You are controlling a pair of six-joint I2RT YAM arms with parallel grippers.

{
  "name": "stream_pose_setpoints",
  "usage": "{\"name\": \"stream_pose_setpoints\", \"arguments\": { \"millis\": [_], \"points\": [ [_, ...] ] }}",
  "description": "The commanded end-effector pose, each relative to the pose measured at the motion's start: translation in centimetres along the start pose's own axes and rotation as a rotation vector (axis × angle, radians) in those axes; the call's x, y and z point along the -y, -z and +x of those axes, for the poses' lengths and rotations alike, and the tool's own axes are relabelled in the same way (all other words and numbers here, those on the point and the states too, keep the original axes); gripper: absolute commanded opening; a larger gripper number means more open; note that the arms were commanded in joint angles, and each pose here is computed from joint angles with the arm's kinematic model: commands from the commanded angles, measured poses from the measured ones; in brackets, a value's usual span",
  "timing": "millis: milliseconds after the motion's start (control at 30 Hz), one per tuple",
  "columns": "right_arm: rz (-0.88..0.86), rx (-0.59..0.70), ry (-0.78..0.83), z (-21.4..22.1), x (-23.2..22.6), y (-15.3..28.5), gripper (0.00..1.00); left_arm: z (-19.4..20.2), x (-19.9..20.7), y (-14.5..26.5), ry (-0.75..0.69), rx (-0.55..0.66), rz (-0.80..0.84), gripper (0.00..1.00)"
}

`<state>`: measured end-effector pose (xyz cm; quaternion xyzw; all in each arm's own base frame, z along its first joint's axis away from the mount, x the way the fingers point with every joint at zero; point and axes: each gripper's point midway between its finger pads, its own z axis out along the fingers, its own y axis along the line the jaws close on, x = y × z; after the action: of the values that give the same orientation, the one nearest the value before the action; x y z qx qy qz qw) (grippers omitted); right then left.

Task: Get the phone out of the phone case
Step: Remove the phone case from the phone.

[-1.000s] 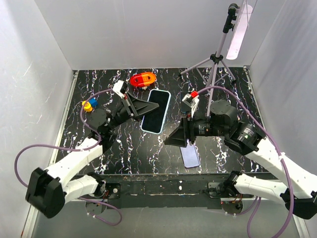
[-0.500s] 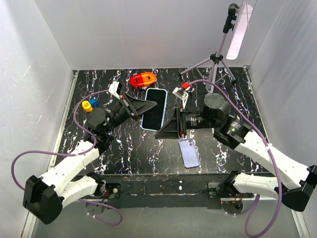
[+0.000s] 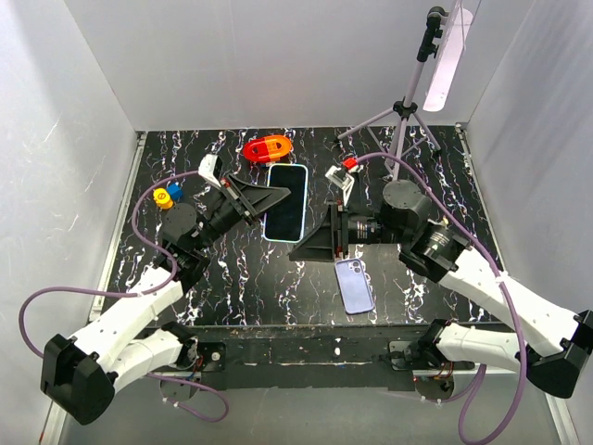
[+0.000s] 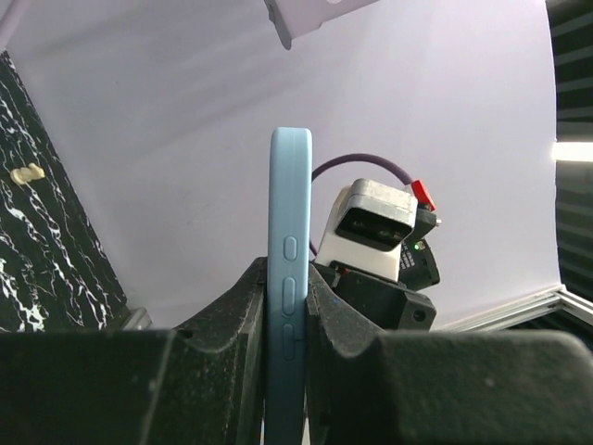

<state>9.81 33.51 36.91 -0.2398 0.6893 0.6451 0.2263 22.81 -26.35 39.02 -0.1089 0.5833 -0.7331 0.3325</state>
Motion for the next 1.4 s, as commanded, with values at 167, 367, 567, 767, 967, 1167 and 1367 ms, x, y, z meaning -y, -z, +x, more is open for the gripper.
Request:
{"name": "stream_pose_setpoints", "arguments": {
  "millis": [167,367,567,767,967,1167,1367],
  "points": [
    [-0.013,-0.026,-0.047,0.7,0.2,-0.1,0.52,-1.3,4.9,1.3,-0.048,0.093,0.136,0.00],
    [-0.057,-0.019,-0.049,-0.4,-0.2,-1.2,0.50,-1.0,5.0,1.6,-0.070,0.084,0.119,0.00],
    [-0.110,-0.028,-0.036,-0.8,-0.7,-1.8,0.43,-0.8,4.9,1.4,-0.055,0.067,0.119,0.00],
    [-0.127,-0.064,0.004,-0.1,-0.1,-2.2,0.02,-0.6,5.0,1.4,-0.016,0.050,0.106,0.00],
    [-0.074,-0.078,0.343,1.2,1.1,-1.2,0.01,1.3,3.3,0.5,0.309,-0.097,0.024,0.00],
    [0.069,-0.138,0.506,-1.6,2.8,-2.2,0.01,2.7,4.3,0.1,0.424,-0.224,0.048,0.00],
    [0.170,-0.095,0.492,-4.4,4.6,-3.5,0.01,2.3,5.7,0.5,0.379,-0.201,0.096,0.00]
  ]
}}
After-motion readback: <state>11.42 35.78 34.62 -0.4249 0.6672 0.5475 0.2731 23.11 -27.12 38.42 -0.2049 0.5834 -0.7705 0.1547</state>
